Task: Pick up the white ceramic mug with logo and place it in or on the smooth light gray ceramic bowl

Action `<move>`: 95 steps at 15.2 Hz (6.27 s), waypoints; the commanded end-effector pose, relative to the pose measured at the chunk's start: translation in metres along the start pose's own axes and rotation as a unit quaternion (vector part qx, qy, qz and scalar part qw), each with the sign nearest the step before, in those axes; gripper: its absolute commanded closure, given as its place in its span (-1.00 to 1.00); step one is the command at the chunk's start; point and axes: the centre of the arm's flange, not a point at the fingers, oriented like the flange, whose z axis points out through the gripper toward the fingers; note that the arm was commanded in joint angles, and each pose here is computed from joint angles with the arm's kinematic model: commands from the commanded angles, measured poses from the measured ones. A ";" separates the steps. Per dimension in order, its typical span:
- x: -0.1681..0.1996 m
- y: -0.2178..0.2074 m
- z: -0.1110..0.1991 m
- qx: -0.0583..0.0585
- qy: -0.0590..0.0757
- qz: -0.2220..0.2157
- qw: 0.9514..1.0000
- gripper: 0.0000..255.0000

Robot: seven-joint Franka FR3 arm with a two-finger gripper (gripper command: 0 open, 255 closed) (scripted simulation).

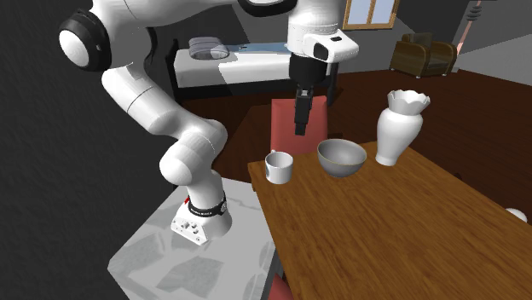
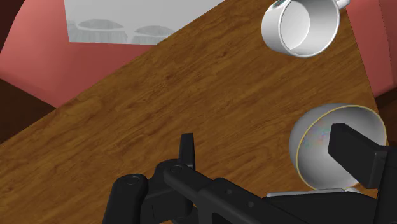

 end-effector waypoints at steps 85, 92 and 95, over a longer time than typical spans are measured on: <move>0.002 -0.151 0.100 -0.030 -0.029 -0.032 0.999 1.00; 0.088 -0.186 0.094 -0.030 -0.029 -0.032 0.999 1.00; 0.124 -0.201 0.091 -0.030 -0.029 -0.032 0.999 1.00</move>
